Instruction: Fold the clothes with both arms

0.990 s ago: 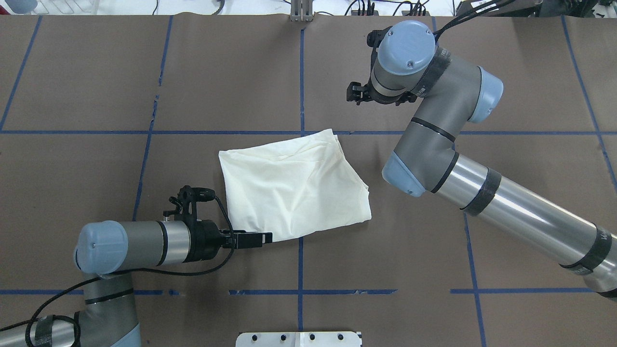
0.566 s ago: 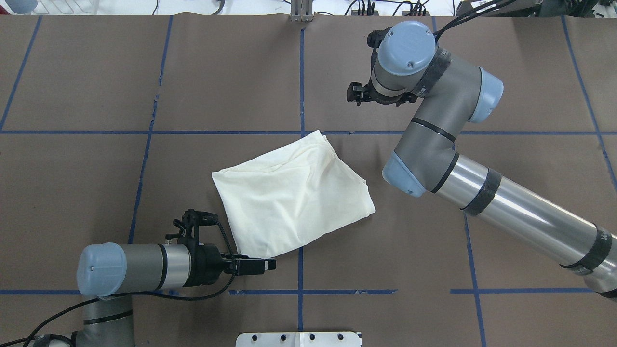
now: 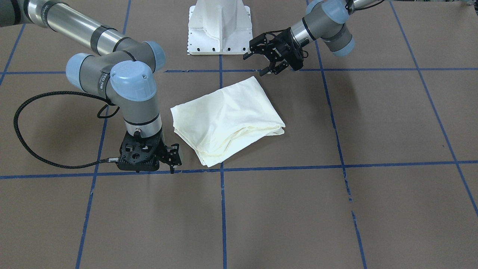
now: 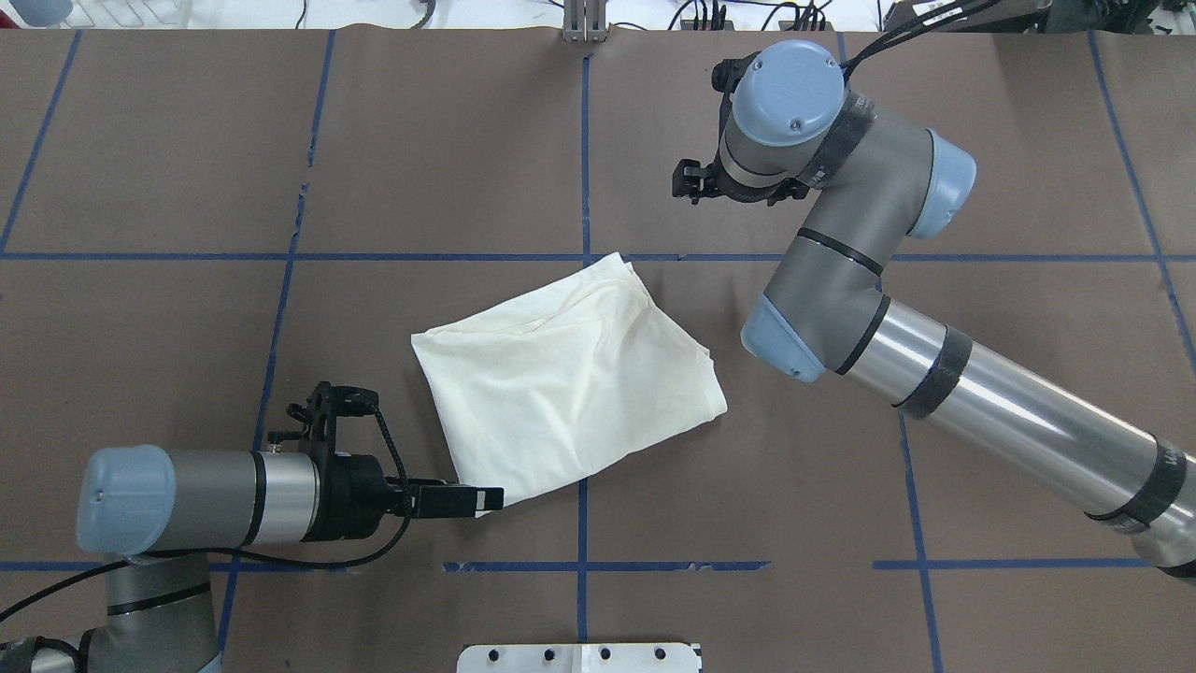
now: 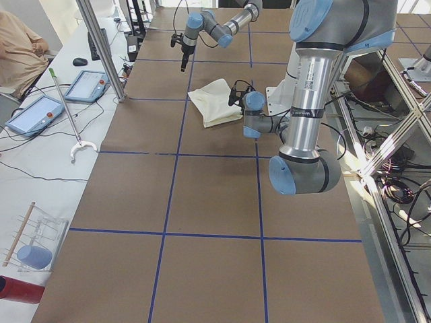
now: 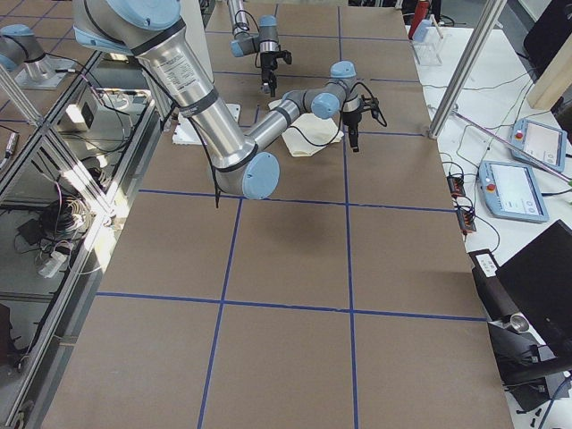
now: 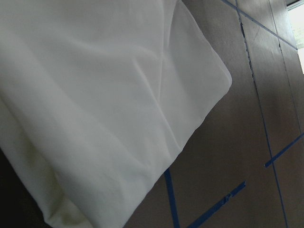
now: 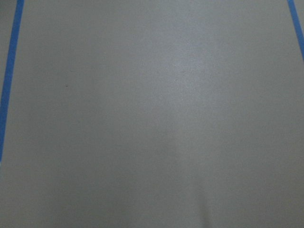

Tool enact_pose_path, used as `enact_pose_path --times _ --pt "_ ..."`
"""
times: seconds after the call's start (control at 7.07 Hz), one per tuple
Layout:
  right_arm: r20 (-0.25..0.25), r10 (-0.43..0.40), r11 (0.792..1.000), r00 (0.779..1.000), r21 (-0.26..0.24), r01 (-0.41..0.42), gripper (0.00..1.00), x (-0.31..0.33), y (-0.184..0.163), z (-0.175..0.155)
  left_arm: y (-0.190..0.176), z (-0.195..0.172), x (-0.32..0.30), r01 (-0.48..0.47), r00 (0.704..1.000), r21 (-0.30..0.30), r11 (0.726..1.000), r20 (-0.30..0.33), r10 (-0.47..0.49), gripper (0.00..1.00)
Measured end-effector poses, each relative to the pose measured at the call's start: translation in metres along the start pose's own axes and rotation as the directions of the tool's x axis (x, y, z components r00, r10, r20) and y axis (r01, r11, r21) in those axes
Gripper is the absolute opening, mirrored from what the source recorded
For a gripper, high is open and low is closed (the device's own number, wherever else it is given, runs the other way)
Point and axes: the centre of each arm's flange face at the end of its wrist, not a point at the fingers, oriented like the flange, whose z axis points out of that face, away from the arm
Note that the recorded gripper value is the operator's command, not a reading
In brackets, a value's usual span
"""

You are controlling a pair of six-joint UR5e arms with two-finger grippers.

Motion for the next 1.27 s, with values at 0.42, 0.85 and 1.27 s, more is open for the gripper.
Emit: enact_pose_path --times 0.42,0.85,1.27 --pt "0.001 0.002 1.0 1.0 0.0 -0.002 1.0 0.0 0.0 0.0 -0.017 0.031 0.015 0.268 0.963 0.131 0.954 -0.041 -0.265 1.0" --pt "0.001 0.002 1.0 1.0 0.0 -0.002 1.0 0.0 0.0 0.0 -0.009 0.054 0.002 0.333 0.943 0.155 0.93 -0.023 -0.333 1.0" --pt "-0.001 0.002 1.0 1.0 -0.001 -0.002 1.0 0.001 0.0 0.001 0.013 0.069 -0.015 0.335 0.94 0.141 0.931 0.019 -0.341 1.0"
